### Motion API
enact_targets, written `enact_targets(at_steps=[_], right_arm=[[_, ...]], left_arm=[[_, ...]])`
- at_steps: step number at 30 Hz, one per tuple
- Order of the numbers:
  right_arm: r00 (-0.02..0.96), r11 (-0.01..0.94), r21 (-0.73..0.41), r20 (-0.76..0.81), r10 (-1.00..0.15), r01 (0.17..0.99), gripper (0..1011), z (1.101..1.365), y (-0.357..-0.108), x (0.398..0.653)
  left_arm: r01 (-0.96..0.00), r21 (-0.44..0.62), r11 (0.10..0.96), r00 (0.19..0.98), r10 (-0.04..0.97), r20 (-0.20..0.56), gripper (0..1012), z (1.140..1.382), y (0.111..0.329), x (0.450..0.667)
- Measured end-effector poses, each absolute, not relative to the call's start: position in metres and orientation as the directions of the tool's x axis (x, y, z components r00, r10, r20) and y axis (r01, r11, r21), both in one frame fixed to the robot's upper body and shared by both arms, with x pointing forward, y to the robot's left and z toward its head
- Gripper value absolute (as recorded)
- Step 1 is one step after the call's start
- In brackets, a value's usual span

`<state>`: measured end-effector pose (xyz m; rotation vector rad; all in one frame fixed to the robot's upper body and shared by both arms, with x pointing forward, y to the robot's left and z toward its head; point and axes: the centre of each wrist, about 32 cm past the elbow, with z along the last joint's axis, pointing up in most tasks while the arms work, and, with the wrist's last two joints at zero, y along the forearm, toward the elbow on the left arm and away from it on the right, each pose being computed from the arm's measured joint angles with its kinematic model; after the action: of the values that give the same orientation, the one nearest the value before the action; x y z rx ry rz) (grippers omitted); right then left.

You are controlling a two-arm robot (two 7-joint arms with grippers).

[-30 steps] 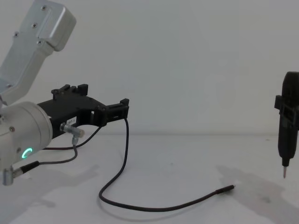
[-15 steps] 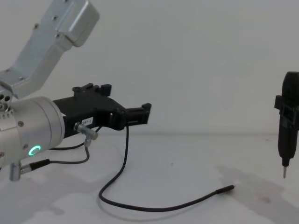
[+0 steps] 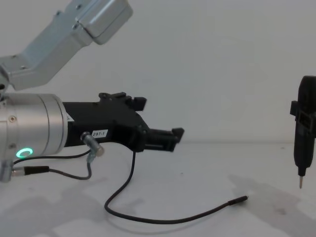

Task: Pick up the data cable with the one hand.

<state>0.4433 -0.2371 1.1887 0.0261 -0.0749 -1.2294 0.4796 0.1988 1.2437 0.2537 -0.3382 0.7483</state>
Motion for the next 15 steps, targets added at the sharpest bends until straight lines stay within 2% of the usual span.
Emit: enact_targets(at_steps=[5,15], right_arm=[[0.333,0.335,0.060,0.043,-0.942,0.940,268,1.189,-0.237,0.443],[0.333,0.335,0.060,0.043,-0.942,0.940,268,1.189,-0.237,0.443]], left_arm=[[-0.627,0.195,0.754,0.750,0.519,0.410,1001,1.257,0.203,0.478],[-0.551,0.315,0.773,0.815,0.417,0.402,1001,1.268,0.202,0.479]])
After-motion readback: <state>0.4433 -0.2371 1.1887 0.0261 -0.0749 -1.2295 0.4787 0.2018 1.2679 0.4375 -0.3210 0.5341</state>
